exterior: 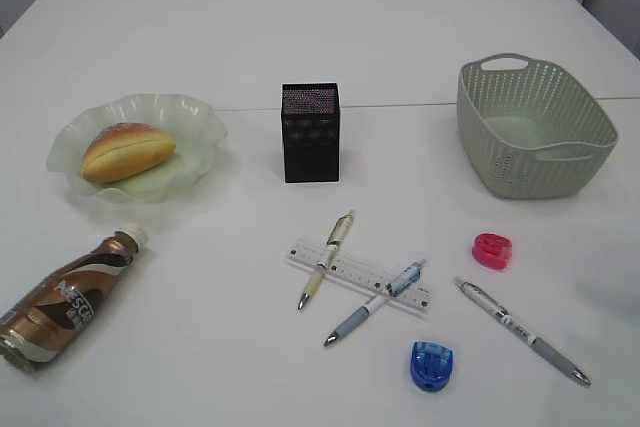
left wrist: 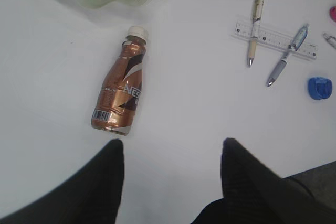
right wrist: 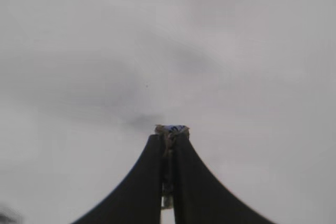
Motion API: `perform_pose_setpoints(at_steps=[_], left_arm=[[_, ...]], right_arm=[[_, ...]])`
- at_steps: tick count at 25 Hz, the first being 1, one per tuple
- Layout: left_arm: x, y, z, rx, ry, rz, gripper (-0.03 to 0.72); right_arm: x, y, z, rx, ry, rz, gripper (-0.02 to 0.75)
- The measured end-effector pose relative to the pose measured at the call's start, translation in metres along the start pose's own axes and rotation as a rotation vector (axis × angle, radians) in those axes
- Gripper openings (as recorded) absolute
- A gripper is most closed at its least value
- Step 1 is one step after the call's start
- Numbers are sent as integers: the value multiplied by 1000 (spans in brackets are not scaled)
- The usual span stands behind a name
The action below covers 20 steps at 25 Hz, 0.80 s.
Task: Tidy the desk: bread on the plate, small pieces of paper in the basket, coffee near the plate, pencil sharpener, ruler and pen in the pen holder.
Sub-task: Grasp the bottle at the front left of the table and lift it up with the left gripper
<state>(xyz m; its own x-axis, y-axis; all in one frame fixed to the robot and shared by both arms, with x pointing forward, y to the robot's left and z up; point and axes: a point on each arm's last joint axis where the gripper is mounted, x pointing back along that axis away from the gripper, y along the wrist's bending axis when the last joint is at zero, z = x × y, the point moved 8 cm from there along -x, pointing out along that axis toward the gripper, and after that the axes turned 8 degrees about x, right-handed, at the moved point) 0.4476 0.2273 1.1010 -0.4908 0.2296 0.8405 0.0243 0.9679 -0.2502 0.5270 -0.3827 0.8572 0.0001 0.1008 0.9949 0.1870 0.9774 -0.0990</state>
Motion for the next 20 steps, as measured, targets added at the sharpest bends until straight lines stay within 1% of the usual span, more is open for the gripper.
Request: perform_pose_setpoints(at_steps=[4,6,8,13,16,18,20], left_arm=[[0,0,0,0,0,0,426],[0,0,0,0,0,0,426],[0,0,0,0,0,0,426],[0,0,0,0,0,0,426],[0,0,0,0,0,0,426],[0,0,0,0,0,0,426],[0,0,0,0,0,0,426]], right_arm=[[19,0,10,-15,5,-9,24],[31,-1,12,-19,-15,-7,24],[46,-3,14,-21,-56,-6,24],[93,-7,21,-31,-202,-3,24],[123,-2,17,-28,-293,-43,24],[141,3,9,-19,-338,-84,24],[163,7,-1,-1,-393,-102,24]])
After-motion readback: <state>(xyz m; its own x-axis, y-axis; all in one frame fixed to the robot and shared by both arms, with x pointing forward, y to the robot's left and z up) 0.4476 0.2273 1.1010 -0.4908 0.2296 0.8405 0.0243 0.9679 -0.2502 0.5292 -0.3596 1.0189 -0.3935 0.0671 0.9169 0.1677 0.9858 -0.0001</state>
